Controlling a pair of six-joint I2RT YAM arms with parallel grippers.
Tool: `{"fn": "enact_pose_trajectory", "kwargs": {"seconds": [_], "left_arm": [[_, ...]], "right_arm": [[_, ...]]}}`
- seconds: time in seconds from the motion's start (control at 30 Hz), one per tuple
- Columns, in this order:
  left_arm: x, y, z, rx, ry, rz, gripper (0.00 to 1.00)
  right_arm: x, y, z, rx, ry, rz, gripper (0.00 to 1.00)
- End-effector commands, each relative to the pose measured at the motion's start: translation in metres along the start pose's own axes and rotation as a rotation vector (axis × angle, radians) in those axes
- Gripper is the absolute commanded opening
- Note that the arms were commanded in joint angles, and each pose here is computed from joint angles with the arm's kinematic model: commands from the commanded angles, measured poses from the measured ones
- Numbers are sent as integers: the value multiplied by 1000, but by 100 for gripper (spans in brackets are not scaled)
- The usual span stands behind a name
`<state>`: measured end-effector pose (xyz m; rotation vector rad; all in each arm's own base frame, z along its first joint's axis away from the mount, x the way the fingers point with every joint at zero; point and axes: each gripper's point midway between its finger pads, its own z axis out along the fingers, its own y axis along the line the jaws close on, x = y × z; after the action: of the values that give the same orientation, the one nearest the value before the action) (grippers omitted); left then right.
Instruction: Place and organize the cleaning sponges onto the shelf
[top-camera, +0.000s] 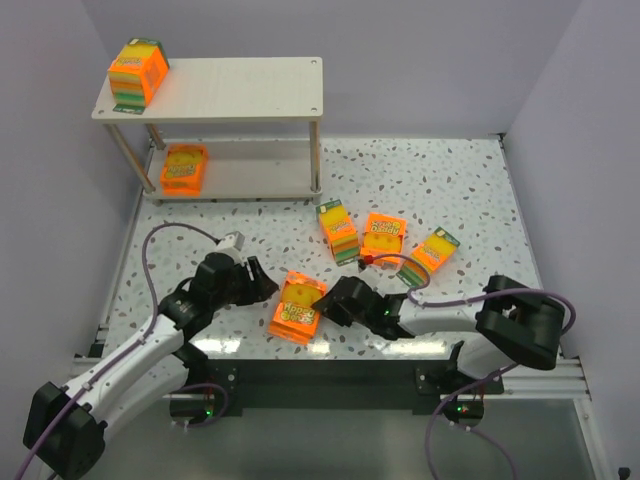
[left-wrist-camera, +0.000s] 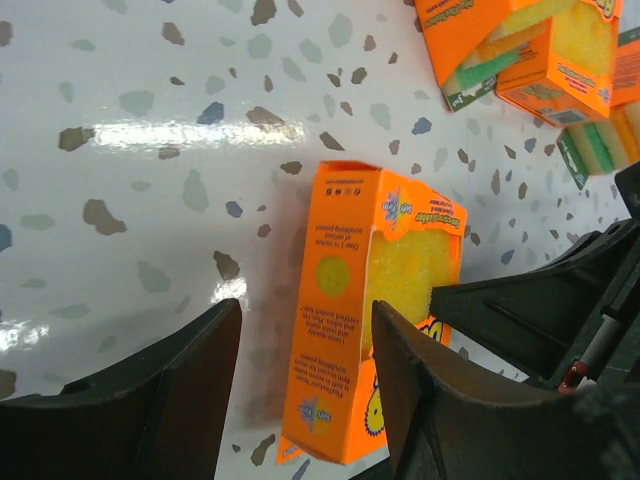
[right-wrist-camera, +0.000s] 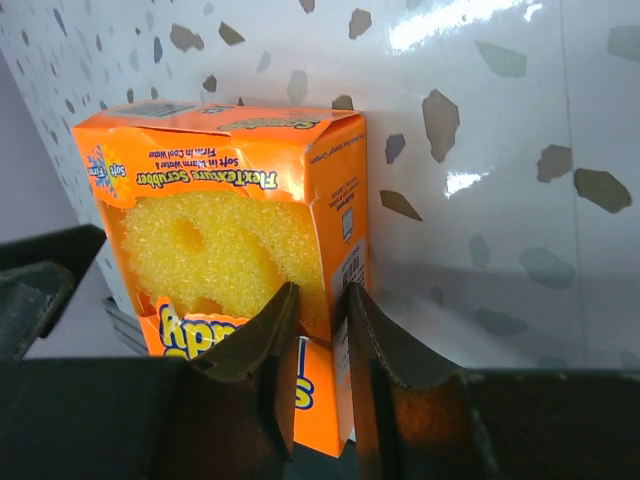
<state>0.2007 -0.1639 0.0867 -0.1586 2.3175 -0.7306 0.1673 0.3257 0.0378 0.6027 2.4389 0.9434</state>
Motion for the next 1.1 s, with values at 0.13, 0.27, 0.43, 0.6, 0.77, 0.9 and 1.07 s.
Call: {"fn": "enact_pose_trajectory", "kwargs": {"seconds": [0.13, 0.27, 0.43, 0.6, 0.77, 0.9, 1.07], "left_arm": [[-25, 13, -13, -135, -89, -30, 60], [-21, 13, -12, -131, -78, -36, 61], [-25, 9, -13, -118, -91, -44, 64], [-28, -1, -14, -76, -91, -72, 65], [2, -2, -5, -43, 5, -147, 63], [8, 9, -15, -81, -10, -194, 61], [15, 8, -24, -60, -9, -243, 59]], "right_arm": [[-21, 27, 24, -12, -135, 307, 17], [-34, 38, 23, -7, -198, 353, 37], [-43, 67, 16, -69, -219, 356, 69], [-42, 79, 11, -148, -195, 348, 72], [-35, 81, 15, -192, -139, 317, 72], [-19, 99, 25, -280, -11, 295, 72], [0, 130, 35, -414, 105, 228, 72]]}}
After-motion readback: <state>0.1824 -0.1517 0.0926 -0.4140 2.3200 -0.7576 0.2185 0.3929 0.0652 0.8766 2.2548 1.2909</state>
